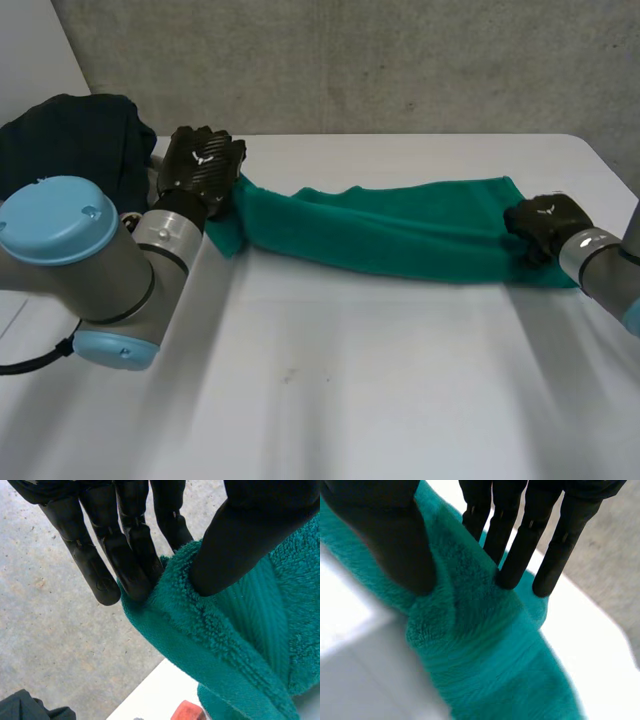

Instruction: Fold the laundry.

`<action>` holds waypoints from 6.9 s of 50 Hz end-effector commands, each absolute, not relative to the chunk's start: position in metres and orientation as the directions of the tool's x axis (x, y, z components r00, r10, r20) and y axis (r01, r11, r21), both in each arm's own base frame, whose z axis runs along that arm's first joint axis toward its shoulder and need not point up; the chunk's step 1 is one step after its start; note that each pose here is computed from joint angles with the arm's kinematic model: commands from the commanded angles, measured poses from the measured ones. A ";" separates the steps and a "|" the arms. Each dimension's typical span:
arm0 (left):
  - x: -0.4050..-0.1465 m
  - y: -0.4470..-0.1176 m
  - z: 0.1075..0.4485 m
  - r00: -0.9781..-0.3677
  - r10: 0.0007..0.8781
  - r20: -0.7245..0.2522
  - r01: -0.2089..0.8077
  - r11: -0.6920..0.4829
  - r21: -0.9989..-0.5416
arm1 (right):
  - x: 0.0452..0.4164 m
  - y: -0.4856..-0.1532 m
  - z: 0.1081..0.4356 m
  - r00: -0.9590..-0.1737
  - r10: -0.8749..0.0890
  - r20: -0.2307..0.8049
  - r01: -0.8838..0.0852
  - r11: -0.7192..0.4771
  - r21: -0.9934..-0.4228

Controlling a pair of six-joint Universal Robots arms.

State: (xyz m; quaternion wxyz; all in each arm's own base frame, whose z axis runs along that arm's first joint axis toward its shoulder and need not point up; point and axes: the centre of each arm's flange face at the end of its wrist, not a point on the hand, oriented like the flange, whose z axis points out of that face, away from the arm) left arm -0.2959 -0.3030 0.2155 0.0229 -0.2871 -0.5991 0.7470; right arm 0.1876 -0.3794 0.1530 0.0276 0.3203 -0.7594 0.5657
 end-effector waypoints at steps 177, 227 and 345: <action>-0.311 -0.345 0.136 -0.696 0.241 -0.676 0.584 -0.358 -0.729 | 0.182 -0.500 0.113 -0.679 -0.125 0.724 -0.720 -0.078 -0.689; -0.279 -0.283 0.180 -0.780 0.350 -0.519 0.461 -0.240 -0.854 | 0.105 -0.423 0.116 -0.820 -0.454 0.347 -0.513 0.316 -0.798; -0.275 -0.253 0.240 -0.848 0.431 -0.308 0.191 -0.293 -0.937 | 0.362 -0.247 0.148 -0.253 -0.574 0.779 -0.417 -0.661 -0.623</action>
